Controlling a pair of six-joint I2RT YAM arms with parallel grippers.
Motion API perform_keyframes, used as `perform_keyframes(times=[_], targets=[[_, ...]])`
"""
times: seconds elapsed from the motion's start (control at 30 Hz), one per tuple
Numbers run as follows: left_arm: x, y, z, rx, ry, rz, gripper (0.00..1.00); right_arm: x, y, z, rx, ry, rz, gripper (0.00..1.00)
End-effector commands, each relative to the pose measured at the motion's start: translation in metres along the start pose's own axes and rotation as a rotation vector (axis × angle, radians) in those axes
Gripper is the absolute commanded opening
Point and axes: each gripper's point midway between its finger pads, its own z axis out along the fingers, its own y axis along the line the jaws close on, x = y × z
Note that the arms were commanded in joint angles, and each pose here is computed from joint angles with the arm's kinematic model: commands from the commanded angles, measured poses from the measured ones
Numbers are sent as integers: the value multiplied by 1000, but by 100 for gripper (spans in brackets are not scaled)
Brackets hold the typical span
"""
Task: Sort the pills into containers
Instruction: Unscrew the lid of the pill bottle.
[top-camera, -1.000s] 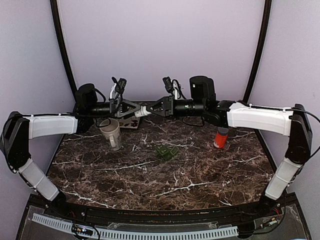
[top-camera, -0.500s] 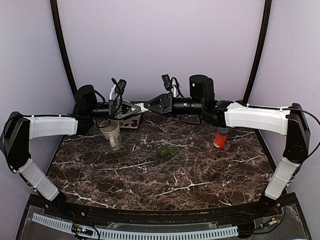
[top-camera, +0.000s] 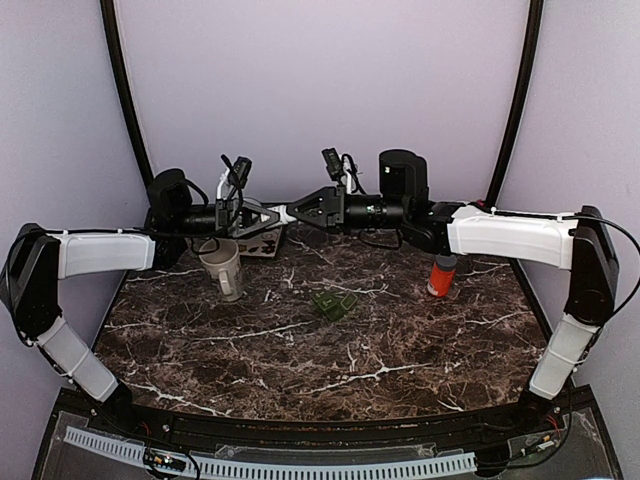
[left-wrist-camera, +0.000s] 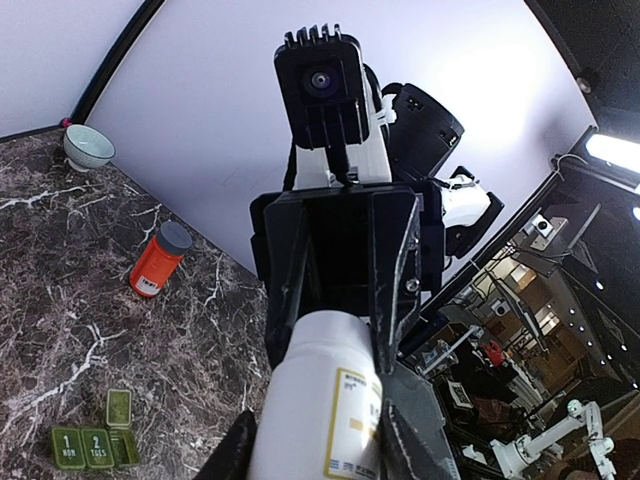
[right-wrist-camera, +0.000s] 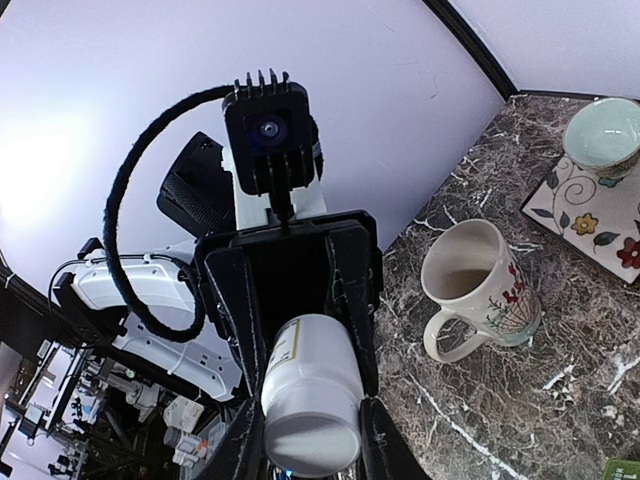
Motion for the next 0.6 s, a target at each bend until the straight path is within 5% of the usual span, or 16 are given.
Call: perform_keyframes(times=[0.0, 0.57], targets=[[-9, -18, -5, 26, -13, 46, 0, 2, -5, 1, 2, 6, -69, 0], [-16, -58, -6, 227, 89, -30, 0, 48, -33, -6, 223, 175, -620, 0]])
